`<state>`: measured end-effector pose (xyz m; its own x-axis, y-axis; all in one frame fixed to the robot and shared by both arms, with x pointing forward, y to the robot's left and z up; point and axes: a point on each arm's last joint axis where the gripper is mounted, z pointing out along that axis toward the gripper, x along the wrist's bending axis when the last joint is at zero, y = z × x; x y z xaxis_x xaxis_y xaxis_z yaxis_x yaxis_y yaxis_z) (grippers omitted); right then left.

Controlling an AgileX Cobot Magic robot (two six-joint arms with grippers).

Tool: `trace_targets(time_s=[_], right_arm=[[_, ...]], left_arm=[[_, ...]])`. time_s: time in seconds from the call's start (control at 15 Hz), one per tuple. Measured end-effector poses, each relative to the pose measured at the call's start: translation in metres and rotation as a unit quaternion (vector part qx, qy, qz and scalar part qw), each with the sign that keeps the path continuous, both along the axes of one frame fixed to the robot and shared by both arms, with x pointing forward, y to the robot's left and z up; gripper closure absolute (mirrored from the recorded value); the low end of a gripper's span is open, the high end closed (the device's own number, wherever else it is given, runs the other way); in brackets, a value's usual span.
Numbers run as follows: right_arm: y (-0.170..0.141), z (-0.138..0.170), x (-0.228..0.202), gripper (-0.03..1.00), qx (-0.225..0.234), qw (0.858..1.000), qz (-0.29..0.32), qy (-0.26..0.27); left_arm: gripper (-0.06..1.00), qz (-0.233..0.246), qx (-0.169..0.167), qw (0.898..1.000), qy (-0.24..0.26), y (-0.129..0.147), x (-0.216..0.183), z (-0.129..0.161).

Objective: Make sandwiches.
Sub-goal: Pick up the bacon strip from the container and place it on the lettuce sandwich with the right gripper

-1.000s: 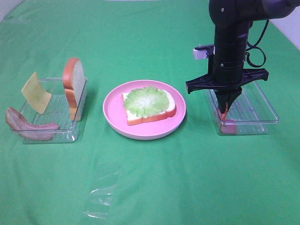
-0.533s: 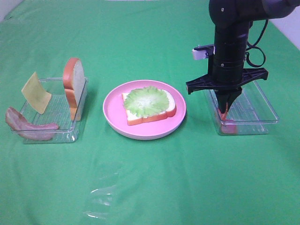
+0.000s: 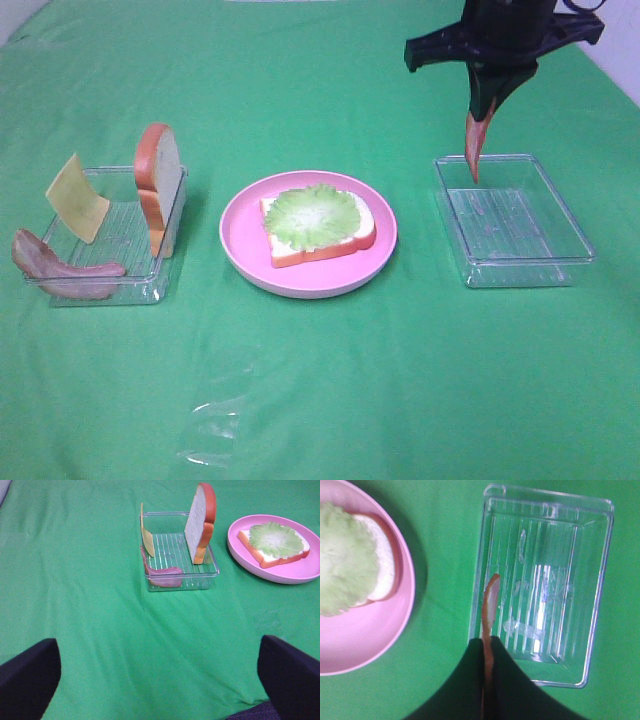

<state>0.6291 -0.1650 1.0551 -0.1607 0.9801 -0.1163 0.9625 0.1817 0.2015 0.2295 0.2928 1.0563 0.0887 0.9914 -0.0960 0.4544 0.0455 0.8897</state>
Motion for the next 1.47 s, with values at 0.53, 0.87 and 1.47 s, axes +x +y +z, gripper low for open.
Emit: trace_targets(time_s=[0.53,0.87,1.47], right_arm=[[0.026,0.019,-0.008,0.95,0.075,0.996,0.040,-0.001],[0.064,0.004,-0.014,0.95,0.128,0.989,0.080,0.014],[0.147,-0.056,-0.016,0.95,0.262,0.951,0.159,0.045]], left_arm=[[-0.05,0.000,0.000,1.000,0.000,0.000,0.000,0.000],[-0.05,0.000,0.000,1.000,0.000,0.000,0.000,0.000],[-0.05,0.000,0.000,1.000,0.000,0.000,0.000,0.000]])
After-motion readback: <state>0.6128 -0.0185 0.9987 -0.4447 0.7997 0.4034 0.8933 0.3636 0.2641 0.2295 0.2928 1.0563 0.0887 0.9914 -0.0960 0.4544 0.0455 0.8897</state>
